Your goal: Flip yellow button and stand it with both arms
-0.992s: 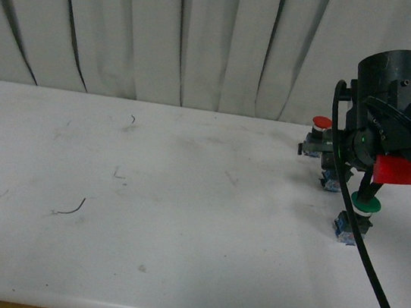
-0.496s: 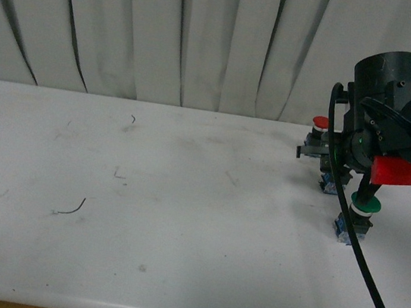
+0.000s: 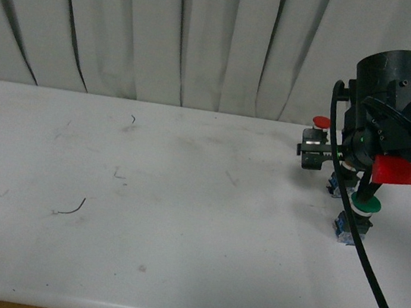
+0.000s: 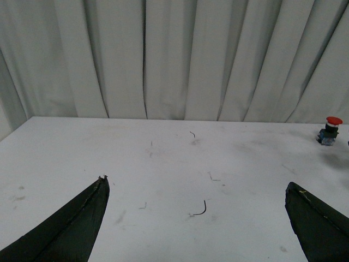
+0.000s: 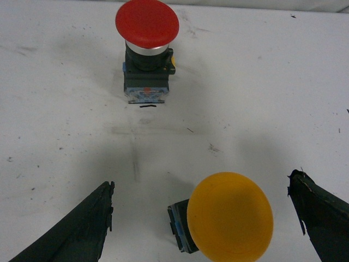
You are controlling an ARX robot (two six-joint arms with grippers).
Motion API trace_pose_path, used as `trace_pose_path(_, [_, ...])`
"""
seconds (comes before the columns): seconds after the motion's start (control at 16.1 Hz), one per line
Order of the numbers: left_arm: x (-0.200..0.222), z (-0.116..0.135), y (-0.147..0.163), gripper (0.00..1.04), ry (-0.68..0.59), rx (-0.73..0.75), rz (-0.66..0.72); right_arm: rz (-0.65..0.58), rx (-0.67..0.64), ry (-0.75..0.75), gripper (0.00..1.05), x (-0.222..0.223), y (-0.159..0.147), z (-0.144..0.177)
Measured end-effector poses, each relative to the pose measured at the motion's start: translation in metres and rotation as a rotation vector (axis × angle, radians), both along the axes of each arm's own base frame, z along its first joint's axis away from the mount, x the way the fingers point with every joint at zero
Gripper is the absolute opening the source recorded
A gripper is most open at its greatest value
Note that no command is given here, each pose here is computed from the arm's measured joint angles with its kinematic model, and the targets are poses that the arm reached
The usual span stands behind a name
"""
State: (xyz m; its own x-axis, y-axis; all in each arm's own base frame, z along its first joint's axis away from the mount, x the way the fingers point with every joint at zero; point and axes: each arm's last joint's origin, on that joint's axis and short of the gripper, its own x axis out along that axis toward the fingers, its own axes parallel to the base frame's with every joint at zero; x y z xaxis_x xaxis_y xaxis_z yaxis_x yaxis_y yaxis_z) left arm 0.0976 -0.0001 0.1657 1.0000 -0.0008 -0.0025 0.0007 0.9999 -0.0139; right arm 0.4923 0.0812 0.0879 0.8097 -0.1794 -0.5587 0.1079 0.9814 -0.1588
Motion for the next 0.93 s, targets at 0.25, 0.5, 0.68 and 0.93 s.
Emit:
trace_pose_path(0.25, [0.0, 0.0, 0.0, 0.98, 0.0, 0.0, 0.0, 0.057, 0.08, -0.099, 0.98, -0.012, -0.006, 0.031])
trace_pose_path(0.5, [0.0, 0.0, 0.0, 0.98, 0.0, 0.0, 0.0, 0.129, 0.17, -0.376, 0.98, -0.069, -0.043, 0.114])
trace_pose_path(0.68, [0.0, 0.0, 0.0, 0.98, 0.0, 0.0, 0.0, 0.138, 0.136, -0.614, 0.75, -0.163, -0.083, 0.138])
trace_pose_path(0.93, [0.0, 0.0, 0.0, 0.98, 0.0, 0.0, 0.0, 0.143, 0.126, -0.603, 0.46, -0.254, -0.082, 0.131])
